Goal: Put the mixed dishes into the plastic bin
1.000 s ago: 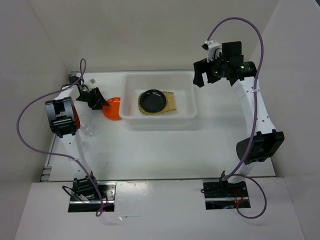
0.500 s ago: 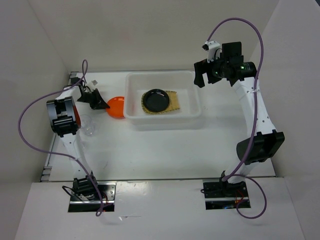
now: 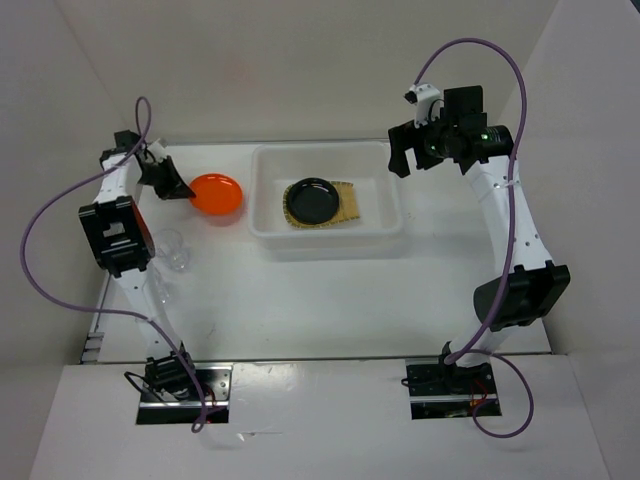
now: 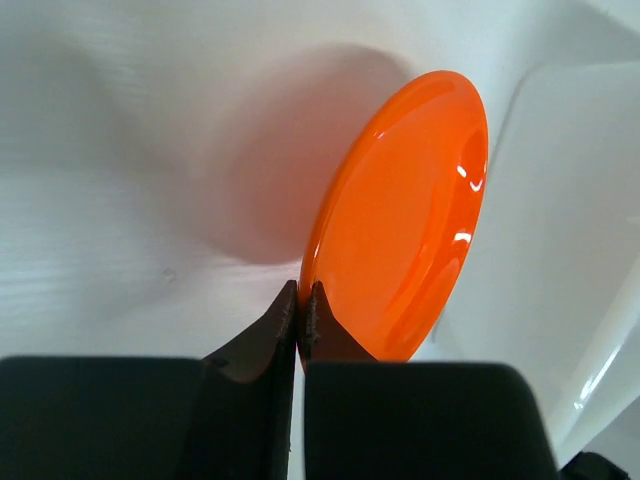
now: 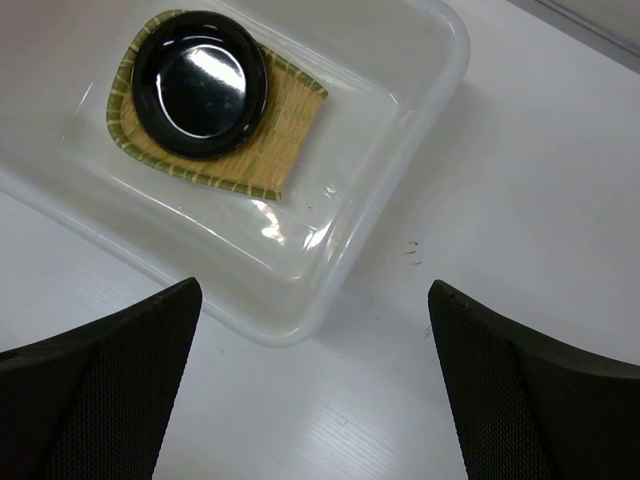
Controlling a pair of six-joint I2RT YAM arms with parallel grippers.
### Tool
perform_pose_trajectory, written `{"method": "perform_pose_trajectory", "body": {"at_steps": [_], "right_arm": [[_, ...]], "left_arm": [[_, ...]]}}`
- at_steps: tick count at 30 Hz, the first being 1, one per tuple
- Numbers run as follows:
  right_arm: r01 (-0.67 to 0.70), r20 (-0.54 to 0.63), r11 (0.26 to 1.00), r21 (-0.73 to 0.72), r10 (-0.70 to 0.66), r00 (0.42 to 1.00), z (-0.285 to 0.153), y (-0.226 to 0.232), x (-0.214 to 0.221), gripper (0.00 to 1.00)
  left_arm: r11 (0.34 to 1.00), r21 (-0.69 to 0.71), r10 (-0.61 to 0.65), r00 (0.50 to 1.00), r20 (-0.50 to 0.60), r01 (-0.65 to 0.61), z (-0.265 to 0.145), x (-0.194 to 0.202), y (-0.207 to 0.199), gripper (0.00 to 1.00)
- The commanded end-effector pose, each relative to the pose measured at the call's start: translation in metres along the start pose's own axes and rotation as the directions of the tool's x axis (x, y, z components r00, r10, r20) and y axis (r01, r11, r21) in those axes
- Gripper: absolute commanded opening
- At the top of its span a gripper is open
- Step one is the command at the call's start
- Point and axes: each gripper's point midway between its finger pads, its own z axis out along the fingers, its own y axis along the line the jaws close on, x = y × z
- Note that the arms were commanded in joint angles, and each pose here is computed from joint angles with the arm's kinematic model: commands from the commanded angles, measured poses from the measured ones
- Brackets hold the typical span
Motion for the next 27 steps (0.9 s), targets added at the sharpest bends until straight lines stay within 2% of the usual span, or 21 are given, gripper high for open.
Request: {"method": "perform_pose_trajectory", "body": {"at_steps": [1, 7, 10, 12, 13, 14, 21, 24, 25, 27], "right_arm": [[0.034, 0.065, 0.999, 0.022, -0.035, 0.997, -0.023, 0.003, -0.013, 0.99], [0.030, 0.053, 0.999, 0.028, -0.032, 0.998, -0.023, 0.003, -0.008, 0.99], [0.030, 0.053, 0.999, 0.028, -0.032, 0.998, -0.024, 0.004, -0.007, 0.99], [0.027, 0.043, 0.999, 0.026, -0.028, 0.999, -0.022, 0.004, -0.003, 0.99], [0.030, 0.051, 0.999, 0.028, -0.031, 0.998, -0.022, 0.003, -0.005, 0.99], [0.029, 0.050, 0.999, 0.028, -0.031, 0.998, -0.023, 0.004, -0.003, 0.99], [0.014, 0.062, 1.000, 0.011, -0.015, 0.998, -0.026, 0.011, 0.004, 0.99], [0.011, 0.076, 1.000, 0.024, -0.013, 0.997, -0.032, 0.008, 0.004, 0.99], [-0.015, 0.057, 1.000, 0.021, 0.014, 0.998, -0.029, 0.004, 0.013, 0.99], [-0.021, 0.084, 1.000, 0.013, 0.020, 0.996, -0.039, 0.003, 0.012, 0.99]], "left_arm": [[1.000, -0.006, 0.005, 0.991, 0.137, -0.005, -0.069, -0.031, -0.008, 0.00], [0.999, 0.053, -0.023, 0.956, 0.292, 0.008, -0.126, -0.057, -0.029, 0.00], [0.982, 0.189, -0.084, 0.940, 0.332, 0.021, -0.144, -0.060, -0.052, 0.00], [0.967, 0.252, -0.071, 0.926, 0.372, -0.027, -0.160, -0.064, -0.073, 0.00], [0.960, 0.281, -0.117, 0.928, 0.354, 0.013, -0.159, -0.060, -0.076, 0.00], [0.950, 0.312, -0.110, 0.928, 0.355, -0.007, -0.164, -0.056, -0.092, 0.00], [0.924, 0.374, -0.041, 0.953, 0.302, -0.079, -0.141, -0.035, -0.160, 0.00], [0.911, 0.391, 0.021, 0.960, 0.280, -0.134, -0.128, -0.022, -0.201, 0.00], [0.896, 0.411, 0.061, 0.963, 0.262, -0.169, -0.123, -0.012, -0.226, 0.00], [0.897, 0.411, 0.074, 0.972, 0.225, -0.163, -0.104, -0.003, -0.241, 0.00]]}}
